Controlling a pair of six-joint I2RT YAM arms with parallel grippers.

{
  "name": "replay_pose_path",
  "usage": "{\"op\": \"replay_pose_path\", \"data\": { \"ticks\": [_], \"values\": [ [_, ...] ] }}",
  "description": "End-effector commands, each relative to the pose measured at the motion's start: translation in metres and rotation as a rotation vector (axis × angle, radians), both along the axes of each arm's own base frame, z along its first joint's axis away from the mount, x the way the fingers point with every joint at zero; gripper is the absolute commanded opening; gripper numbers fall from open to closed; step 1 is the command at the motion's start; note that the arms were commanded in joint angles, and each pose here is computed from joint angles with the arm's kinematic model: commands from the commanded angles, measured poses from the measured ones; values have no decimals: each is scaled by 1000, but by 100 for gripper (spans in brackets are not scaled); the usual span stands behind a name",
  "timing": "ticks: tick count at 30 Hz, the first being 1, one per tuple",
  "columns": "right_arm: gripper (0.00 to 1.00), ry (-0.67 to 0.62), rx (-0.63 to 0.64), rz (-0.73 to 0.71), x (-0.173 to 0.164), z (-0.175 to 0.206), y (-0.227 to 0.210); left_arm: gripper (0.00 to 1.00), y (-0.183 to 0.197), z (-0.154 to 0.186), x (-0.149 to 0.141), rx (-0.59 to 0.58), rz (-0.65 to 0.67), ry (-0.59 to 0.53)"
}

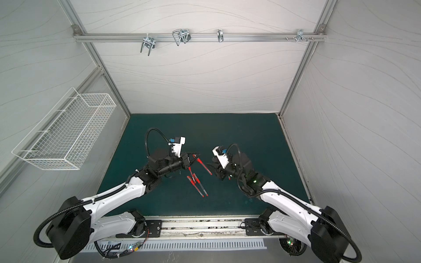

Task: Remove pen caps from pens
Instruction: Open the pen cap on the pen.

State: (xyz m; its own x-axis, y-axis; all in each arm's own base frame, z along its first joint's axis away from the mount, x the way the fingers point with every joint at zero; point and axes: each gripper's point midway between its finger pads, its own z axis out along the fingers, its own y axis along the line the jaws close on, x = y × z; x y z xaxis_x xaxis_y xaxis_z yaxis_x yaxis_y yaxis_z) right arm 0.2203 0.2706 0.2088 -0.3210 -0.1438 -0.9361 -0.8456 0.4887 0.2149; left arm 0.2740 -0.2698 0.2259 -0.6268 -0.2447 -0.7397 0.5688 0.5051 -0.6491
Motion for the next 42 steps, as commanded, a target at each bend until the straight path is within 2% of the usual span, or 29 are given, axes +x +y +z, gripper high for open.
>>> {"op": "replay_pose_path", "data": {
  "ticks": [1, 10, 20, 27, 37, 42],
  "values": [
    [43, 129, 166, 236, -31, 14, 6, 0, -6, 18, -7, -2, -68, -139],
    [51, 236, 256, 360, -31, 12, 14, 0, -23, 20, -17, -46, -195, -138],
    [37, 300, 267, 430, -34, 4, 28, 0, -31, 19, -18, -74, -246, -113],
    [36, 333, 255, 440, -34, -4, 35, 0, -30, 21, -20, -77, -244, -119],
    [20, 351, 248, 477, -39, -9, 41, 0, -27, 24, -20, -82, -226, -125],
    [1, 342, 244, 482, -40, -10, 42, 0, -22, 25, -17, -88, -200, -126]
  ]
}}
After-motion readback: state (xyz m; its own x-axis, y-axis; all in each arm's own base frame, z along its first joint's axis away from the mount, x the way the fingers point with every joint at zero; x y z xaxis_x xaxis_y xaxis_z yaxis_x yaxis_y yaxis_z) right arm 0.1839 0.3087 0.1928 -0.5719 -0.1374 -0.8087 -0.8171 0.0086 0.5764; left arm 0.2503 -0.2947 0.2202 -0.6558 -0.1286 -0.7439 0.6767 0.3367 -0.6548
